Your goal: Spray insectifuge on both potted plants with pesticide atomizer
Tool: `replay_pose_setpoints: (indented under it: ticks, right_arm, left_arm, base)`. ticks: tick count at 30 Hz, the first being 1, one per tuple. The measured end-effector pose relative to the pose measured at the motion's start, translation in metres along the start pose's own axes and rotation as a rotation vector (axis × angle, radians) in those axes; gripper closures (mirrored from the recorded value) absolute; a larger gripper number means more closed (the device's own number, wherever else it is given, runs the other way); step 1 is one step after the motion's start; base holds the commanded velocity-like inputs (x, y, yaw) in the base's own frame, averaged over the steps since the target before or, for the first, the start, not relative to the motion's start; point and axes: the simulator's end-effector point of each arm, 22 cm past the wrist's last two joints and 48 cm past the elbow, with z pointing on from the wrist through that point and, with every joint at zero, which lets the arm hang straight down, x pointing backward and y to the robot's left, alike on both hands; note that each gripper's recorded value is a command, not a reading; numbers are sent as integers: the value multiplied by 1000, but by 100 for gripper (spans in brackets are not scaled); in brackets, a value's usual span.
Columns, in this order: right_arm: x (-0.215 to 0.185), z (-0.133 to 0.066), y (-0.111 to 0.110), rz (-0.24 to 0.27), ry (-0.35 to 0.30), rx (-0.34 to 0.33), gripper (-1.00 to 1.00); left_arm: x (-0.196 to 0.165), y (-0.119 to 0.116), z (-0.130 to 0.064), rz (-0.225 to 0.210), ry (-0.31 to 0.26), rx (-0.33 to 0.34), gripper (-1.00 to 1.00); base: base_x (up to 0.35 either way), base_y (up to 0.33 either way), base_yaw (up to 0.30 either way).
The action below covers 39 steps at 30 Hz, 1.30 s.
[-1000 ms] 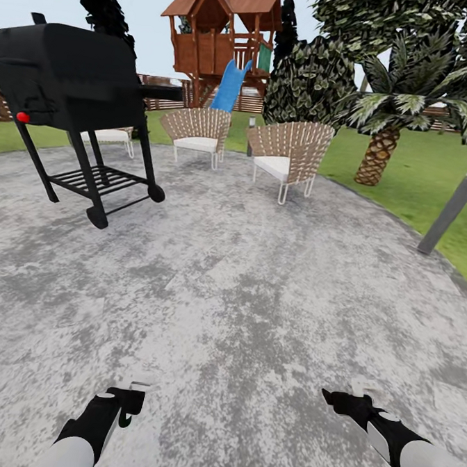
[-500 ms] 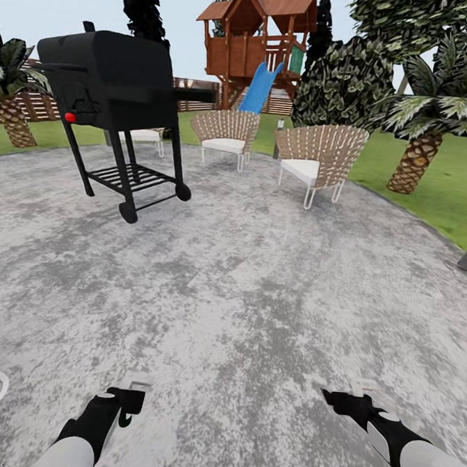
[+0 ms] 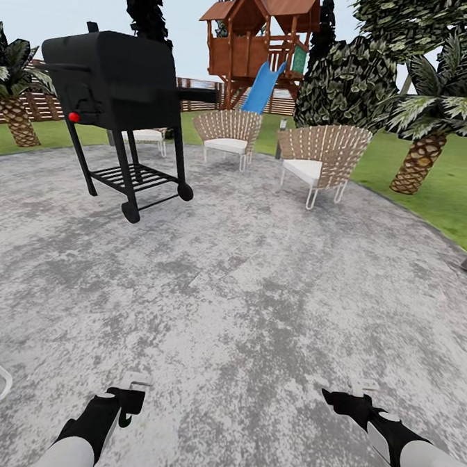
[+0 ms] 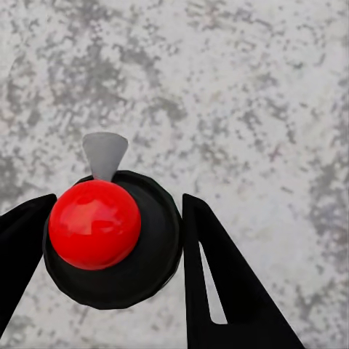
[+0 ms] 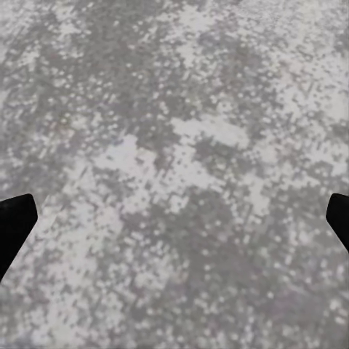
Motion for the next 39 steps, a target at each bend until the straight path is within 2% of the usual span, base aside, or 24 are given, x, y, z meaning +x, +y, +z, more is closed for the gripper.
replay_pose_setpoints:
  ticks: [5, 12, 18, 32, 39]
  right_arm:
    - [0, 0, 0, 0, 0, 0, -100]
    - [0, 0, 0, 0, 0, 1, -100]
    - [0, 0, 0, 0, -1, 1, -100]
    - [-1, 0, -1, 0, -2, -1, -100]
    - [1, 0, -1, 0, 3, 3, -100]
  left_arm:
    - [0, 0, 0, 0, 0, 0, 100]
    - [0, 0, 0, -1, 1, 0, 100]
    - [0, 0, 0, -1, 0, 0, 100]
    - [0, 0, 0, -1, 0, 0, 100]
    - [1, 0, 1, -1, 3, 0, 100]
  base:
    - [0, 0, 14]
    - [53, 0, 213]
    - [293, 0, 236]
    - [333, 0, 18]
    - [334, -57, 194]
